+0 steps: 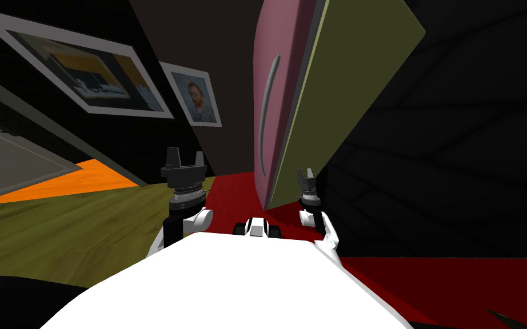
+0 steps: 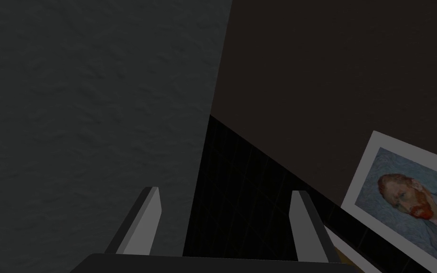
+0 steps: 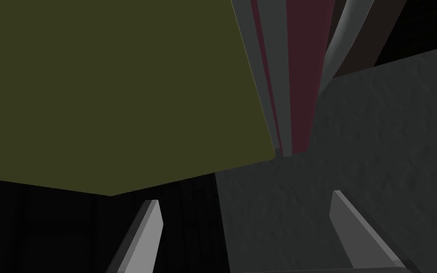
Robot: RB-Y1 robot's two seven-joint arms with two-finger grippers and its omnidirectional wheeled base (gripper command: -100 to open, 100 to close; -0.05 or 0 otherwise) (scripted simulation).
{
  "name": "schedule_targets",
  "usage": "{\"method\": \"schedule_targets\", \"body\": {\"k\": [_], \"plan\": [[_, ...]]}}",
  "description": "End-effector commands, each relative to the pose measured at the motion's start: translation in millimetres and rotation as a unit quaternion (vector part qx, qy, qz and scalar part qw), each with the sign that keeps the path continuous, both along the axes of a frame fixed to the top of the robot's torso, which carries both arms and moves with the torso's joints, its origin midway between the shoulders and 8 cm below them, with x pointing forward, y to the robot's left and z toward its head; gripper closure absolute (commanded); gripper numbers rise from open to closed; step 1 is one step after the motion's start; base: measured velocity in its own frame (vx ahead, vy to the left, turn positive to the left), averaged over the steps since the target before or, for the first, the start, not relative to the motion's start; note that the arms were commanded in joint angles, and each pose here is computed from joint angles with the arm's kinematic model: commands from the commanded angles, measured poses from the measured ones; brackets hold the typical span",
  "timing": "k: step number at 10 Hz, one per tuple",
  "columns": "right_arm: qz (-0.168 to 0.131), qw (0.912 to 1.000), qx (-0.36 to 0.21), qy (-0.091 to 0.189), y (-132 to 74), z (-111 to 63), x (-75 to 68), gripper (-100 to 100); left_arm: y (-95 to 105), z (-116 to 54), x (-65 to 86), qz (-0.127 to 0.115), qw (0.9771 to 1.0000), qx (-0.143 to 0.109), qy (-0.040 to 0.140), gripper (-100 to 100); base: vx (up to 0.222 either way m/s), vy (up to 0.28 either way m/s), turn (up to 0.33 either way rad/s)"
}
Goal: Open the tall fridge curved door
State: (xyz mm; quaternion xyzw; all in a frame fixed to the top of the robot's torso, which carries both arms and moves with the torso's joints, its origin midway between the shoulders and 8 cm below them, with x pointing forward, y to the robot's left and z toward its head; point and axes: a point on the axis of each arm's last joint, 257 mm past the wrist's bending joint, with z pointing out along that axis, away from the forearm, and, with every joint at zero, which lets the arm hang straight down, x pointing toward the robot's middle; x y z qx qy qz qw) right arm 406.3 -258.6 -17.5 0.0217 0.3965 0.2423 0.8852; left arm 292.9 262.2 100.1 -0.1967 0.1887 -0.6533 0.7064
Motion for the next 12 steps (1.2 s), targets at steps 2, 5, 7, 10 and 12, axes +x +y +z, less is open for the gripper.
{"method": "schedule_targets", "body": {"k": [2,5,7,10,12], "plan": [[-0.033,0.9984,-0.046,-0.005,4.8,-10.0,8.2,-100,0.0,0.0,0.0,0.000,1.0000,0.000,0.000,0,0.051,0.081,-0.071],[-0.057,0.9954,-0.077,-0.008,7.8,-17.6,14.3,-100,0.0,0.0,0.0,0.000,1.0000,0.000,0.000,0,0.027,0.056,-0.047],[-0.073,0.9921,-0.102,-0.009,11.1,-25.6,20.3,-100,0.0,0.0,0.0,0.000,1.0000,0.000,0.000,0,0.036,0.096,-0.070],[-0.096,0.9861,-0.135,-0.012,14.6,-34.0,25.9,-100,0.0,0.0,0.0,0.000,1.0000,0.000,0.000,0,0.031,0.045,-0.045],[-0.112,0.9806,-0.160,-0.013,18.1,-42.7,31.2,-100,0.0,0.0,0.0,0.000,1.0000,0.000,0.000,0,0.043,0.088,-0.055]]}}
